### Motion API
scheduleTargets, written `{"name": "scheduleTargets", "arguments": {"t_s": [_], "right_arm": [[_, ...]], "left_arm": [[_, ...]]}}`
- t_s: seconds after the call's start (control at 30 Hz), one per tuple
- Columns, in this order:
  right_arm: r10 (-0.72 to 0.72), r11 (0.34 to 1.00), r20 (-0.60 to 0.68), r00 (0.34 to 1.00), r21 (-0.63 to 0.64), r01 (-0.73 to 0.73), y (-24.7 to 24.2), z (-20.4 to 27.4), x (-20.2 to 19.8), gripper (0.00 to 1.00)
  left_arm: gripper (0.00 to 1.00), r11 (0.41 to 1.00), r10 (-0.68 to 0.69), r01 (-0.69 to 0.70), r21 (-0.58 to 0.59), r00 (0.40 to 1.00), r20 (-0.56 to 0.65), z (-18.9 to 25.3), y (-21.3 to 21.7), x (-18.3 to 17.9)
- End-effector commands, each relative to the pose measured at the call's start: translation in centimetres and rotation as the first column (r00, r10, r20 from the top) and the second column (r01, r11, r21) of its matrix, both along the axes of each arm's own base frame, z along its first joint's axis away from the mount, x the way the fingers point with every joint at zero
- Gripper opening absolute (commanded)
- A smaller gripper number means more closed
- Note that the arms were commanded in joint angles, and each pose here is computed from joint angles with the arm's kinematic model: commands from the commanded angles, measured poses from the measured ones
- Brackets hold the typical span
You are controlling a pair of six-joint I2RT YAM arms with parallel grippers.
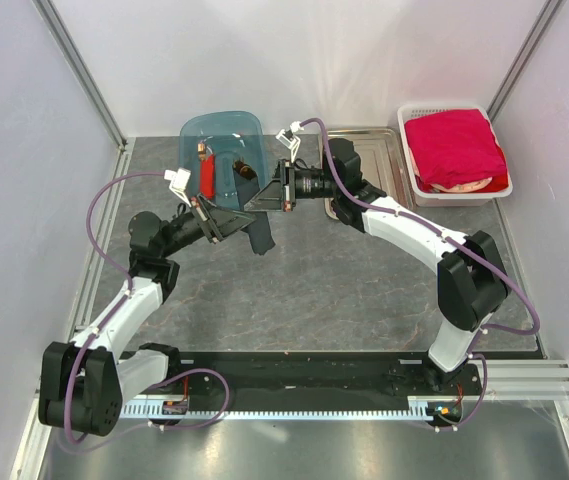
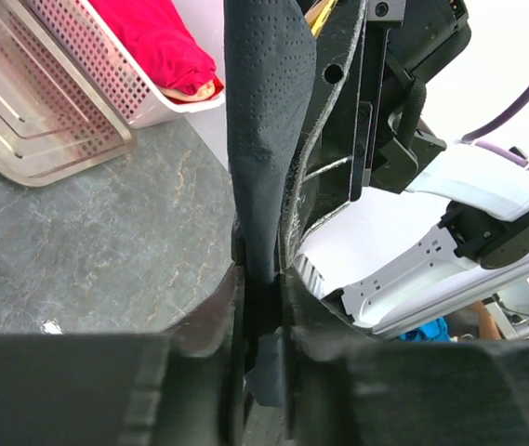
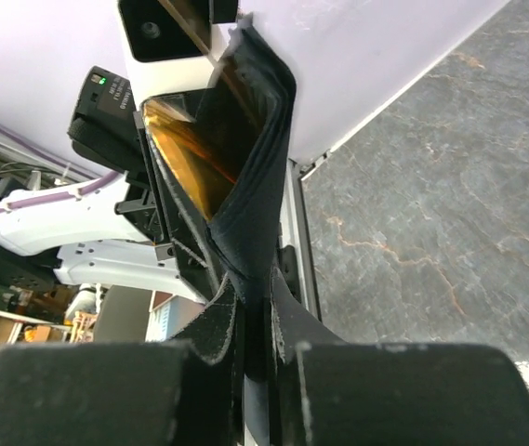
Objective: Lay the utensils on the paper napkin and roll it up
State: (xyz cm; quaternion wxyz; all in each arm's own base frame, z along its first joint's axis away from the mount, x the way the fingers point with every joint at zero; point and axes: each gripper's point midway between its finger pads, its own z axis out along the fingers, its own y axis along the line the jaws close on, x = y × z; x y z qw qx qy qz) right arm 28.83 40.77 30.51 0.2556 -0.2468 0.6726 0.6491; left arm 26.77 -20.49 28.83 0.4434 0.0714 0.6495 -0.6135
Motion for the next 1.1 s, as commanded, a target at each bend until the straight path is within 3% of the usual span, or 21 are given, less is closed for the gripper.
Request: {"name": "scheduleTargets", "arguments": {"t_s": [0.0,0.1,0.53,0.63,0.8,1.07], "right_arm": [[0.026,0.996,0.046,0.999,0.083,-0.030,0.1,2.5,-0.4,0.00],[0.034,0.995,0.048,0.998,0.093,-0.038,-0.1,2.9,-0.6,0.00],[0.035,0.992,0.039,0.999,0.117,-0.039,0.0,2.9,-0.5,0.00],[0.033,0.992,0.048,0.998,0.119,-0.038,0.0,2.9,-0.5,0.00],[0.026,0.996,0.058,0.998,0.084,-0.030,-0.1,2.0,-0.3,0.00],[0.004,0.999,0.076,0.997,0.034,-0.007,-0.1,0.8,0.1,0.00]], "left_arm": [[0.42,1.000,0.030,-0.030,0.006,0.999,0.020,0.5,0.4,0.0],[0.55,0.998,0.055,-0.055,0.016,0.998,0.012,0.2,0.7,0.3],[0.68,1.000,-0.018,0.018,-0.013,1.000,0.000,0.7,-0.4,-0.8],[0.65,1.000,-0.022,0.022,-0.016,1.000,0.002,0.8,-0.4,-1.0],[0.40,1.000,-0.002,0.002,-0.018,1.000,0.006,1.0,-0.2,-0.8],[0.45,0.999,0.035,-0.035,-0.015,0.999,-0.001,1.4,0.0,0.0]]}}
